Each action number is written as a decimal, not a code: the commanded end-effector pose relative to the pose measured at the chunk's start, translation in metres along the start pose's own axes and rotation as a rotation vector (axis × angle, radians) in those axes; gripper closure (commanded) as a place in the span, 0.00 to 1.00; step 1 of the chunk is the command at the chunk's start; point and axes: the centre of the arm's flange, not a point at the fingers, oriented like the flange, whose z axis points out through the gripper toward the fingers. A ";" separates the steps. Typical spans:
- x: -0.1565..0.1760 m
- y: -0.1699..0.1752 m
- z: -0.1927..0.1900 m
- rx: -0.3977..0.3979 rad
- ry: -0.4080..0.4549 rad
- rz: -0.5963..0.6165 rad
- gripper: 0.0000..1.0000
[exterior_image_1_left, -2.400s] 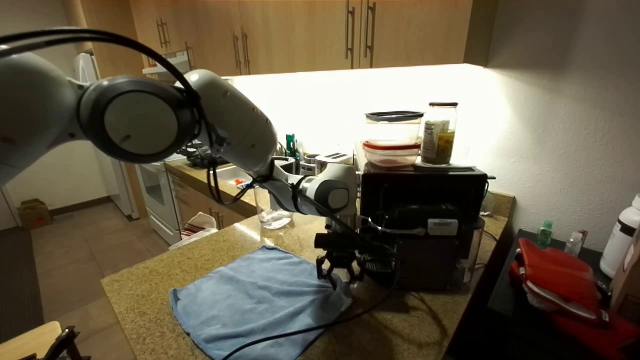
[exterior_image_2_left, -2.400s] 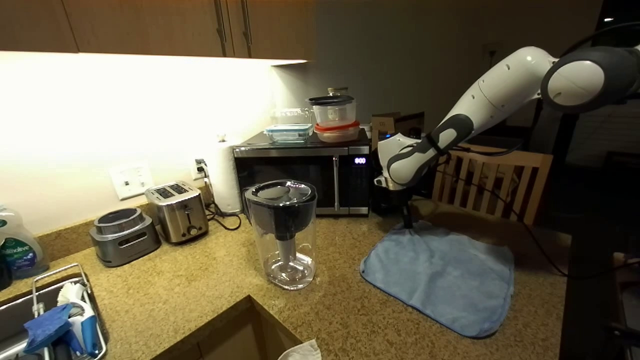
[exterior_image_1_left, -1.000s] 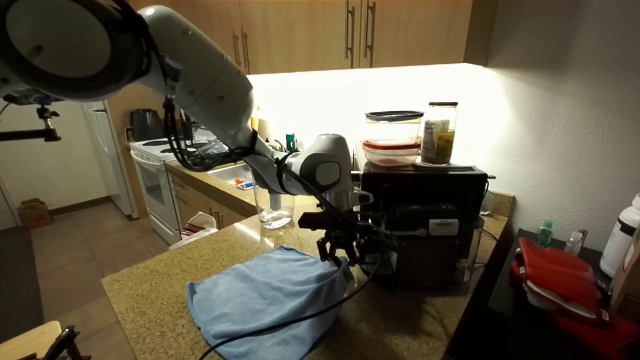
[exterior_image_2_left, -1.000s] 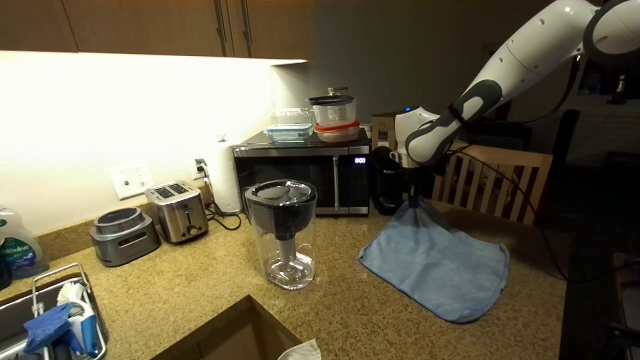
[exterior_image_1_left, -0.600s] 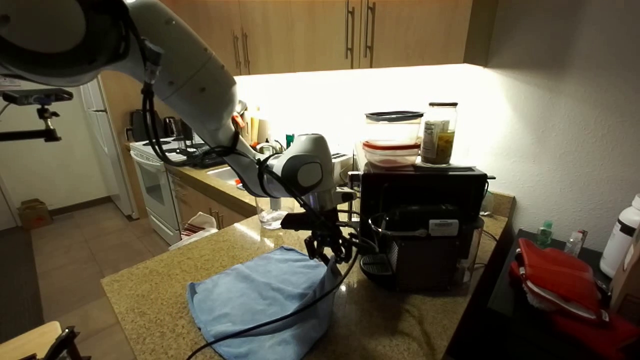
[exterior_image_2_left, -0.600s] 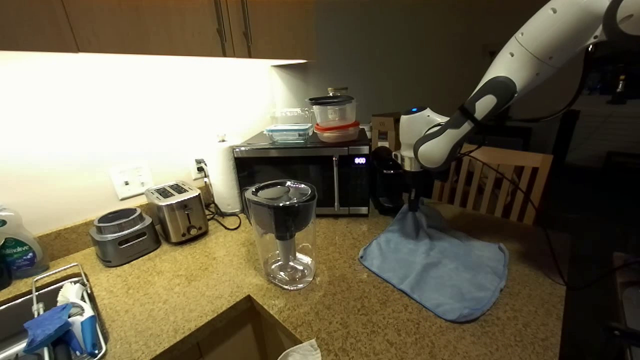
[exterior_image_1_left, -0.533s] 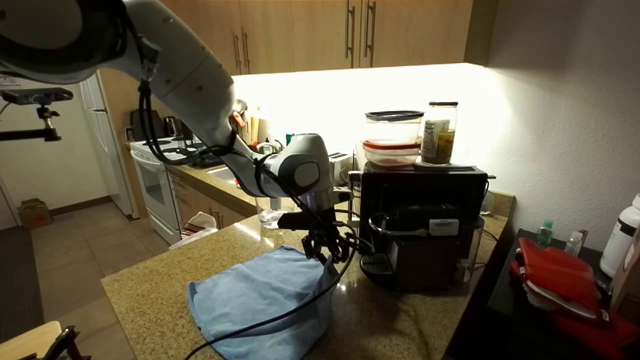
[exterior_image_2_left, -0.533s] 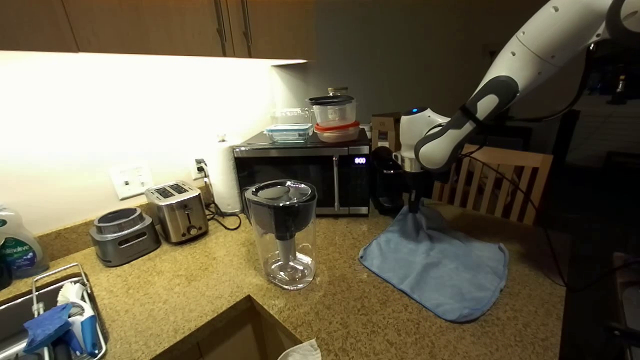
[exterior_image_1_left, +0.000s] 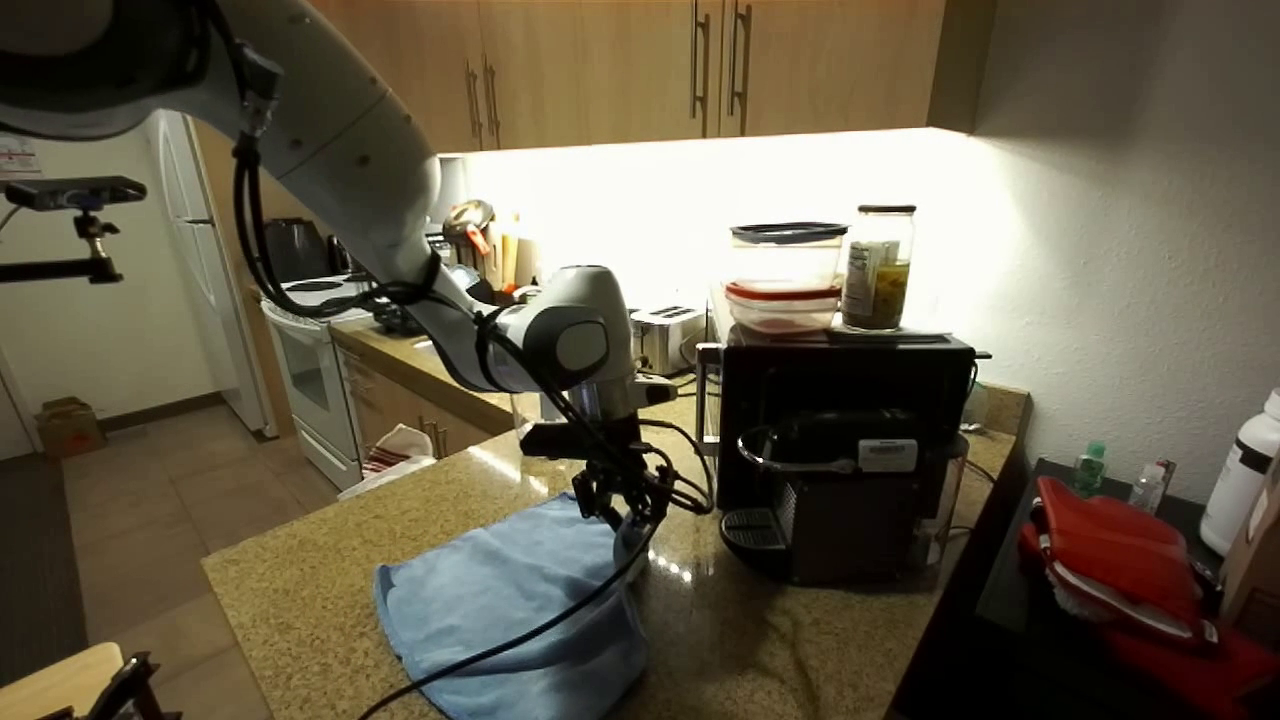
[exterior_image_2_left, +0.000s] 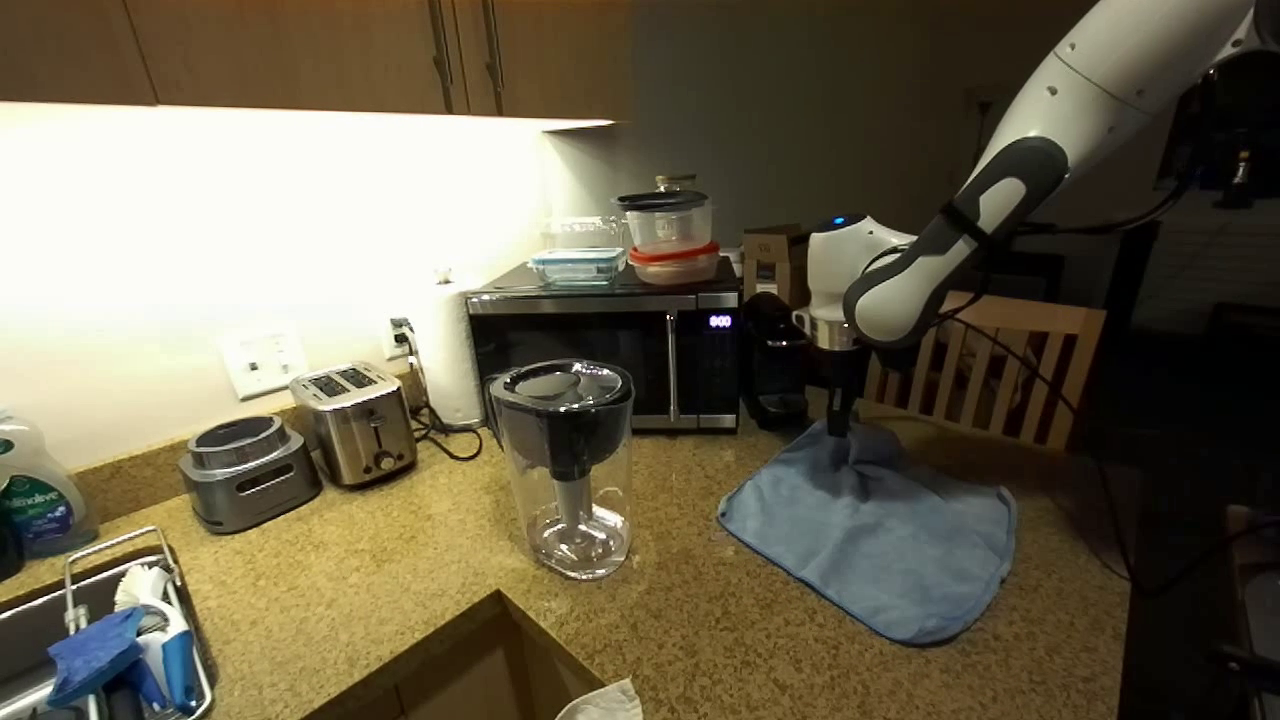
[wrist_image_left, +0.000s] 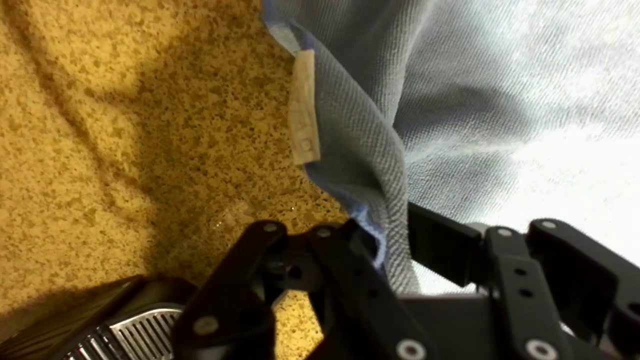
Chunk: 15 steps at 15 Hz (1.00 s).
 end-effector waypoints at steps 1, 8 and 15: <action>-0.027 -0.014 -0.016 0.003 -0.003 -0.011 0.98; -0.047 -0.048 -0.026 0.051 -0.019 -0.061 0.98; -0.059 -0.082 -0.028 0.075 -0.036 -0.109 0.98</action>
